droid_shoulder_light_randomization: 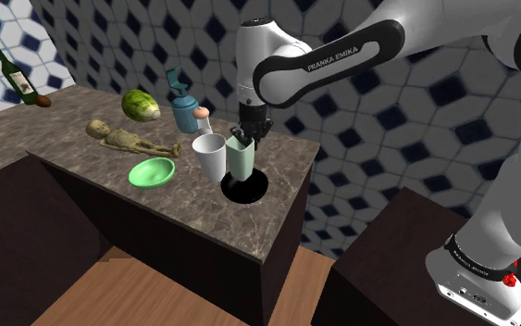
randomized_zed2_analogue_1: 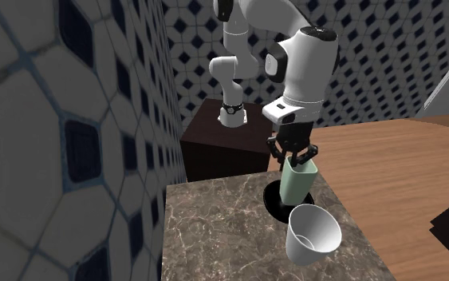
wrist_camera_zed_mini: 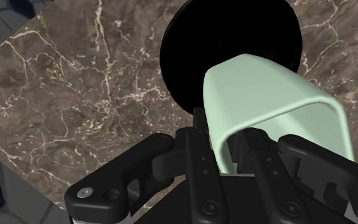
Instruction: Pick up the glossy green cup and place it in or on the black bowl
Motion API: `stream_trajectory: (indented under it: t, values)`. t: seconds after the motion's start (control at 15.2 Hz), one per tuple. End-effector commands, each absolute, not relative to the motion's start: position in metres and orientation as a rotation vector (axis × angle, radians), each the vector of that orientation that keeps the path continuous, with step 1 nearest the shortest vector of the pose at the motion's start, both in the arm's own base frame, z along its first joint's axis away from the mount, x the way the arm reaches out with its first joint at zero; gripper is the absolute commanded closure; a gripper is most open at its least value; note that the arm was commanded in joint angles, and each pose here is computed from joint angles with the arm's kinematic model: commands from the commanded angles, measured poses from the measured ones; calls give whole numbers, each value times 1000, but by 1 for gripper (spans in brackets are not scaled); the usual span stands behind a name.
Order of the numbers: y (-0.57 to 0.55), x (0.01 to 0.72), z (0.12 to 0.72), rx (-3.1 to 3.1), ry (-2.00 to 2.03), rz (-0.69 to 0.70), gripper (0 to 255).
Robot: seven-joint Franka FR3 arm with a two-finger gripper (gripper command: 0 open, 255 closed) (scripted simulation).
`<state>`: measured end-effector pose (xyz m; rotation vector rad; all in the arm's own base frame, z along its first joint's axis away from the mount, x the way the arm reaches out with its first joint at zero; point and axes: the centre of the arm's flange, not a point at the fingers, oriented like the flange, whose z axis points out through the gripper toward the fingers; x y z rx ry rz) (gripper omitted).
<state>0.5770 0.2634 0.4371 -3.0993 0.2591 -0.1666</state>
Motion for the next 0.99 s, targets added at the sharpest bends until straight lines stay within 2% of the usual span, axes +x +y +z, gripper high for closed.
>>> stream_trajectory:
  t: [0.0,0.59,0.66,0.92]
  values:
    - [264,577,427,-3099,259,-168,255]
    - [264,577,419,-3099,259,-168,255]
    - [264,577,419,-3099,259,-168,0]
    - [264,577,419,-3099,259,-168,0]
